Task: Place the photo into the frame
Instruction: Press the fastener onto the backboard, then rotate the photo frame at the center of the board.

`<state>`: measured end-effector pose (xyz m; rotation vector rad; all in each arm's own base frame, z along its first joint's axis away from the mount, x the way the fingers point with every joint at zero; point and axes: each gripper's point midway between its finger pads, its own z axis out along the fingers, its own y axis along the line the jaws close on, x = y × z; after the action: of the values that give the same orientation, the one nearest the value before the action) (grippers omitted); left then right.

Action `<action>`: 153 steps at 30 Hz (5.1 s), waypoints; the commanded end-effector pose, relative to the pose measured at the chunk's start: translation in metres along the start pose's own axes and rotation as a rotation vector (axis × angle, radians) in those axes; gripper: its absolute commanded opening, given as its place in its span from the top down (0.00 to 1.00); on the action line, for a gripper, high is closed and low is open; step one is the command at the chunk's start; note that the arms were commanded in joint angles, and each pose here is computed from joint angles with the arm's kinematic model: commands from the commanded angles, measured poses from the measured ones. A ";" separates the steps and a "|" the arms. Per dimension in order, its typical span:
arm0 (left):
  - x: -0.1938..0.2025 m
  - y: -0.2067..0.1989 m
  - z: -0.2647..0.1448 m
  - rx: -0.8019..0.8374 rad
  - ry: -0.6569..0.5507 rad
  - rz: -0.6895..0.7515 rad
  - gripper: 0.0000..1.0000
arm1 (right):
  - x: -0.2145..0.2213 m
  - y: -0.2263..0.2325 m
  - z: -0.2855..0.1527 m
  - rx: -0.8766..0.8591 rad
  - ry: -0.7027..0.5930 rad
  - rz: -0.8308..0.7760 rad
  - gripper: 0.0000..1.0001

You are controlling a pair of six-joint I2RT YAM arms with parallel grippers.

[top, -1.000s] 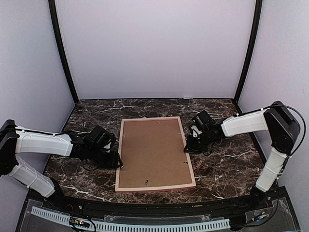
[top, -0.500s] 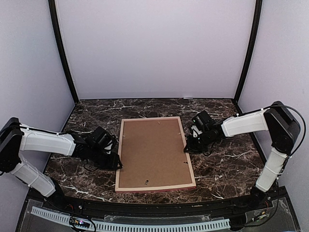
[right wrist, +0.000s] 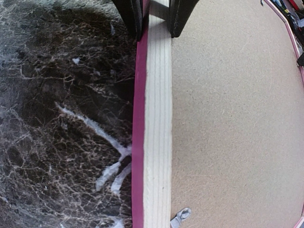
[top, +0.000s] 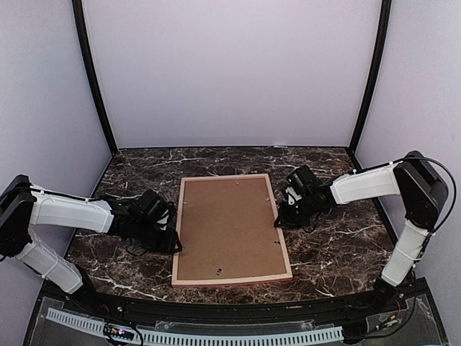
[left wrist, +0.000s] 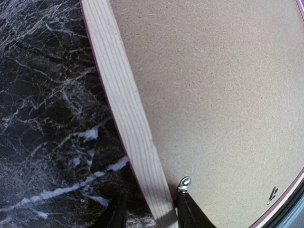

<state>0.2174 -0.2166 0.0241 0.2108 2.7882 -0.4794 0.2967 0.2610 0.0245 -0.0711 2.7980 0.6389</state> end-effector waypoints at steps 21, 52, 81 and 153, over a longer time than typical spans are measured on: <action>-0.021 -0.013 -0.023 0.039 -0.102 0.036 0.57 | 0.027 -0.028 0.024 0.057 0.082 0.038 0.96; -0.011 0.001 0.001 -0.084 -0.023 0.136 0.66 | 0.031 -0.028 0.027 0.047 0.094 0.040 0.96; -0.055 -0.019 -0.037 0.061 -0.149 0.131 0.19 | -0.002 -0.045 0.002 0.219 0.070 -0.150 0.97; -0.123 0.061 0.036 -0.016 -0.008 -0.099 0.87 | -0.008 -0.055 -0.076 0.145 -0.079 0.056 0.33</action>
<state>0.4046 -0.1933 0.0332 0.2404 2.6895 -0.4030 0.2996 0.1910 0.0845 -0.0530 2.7329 0.4889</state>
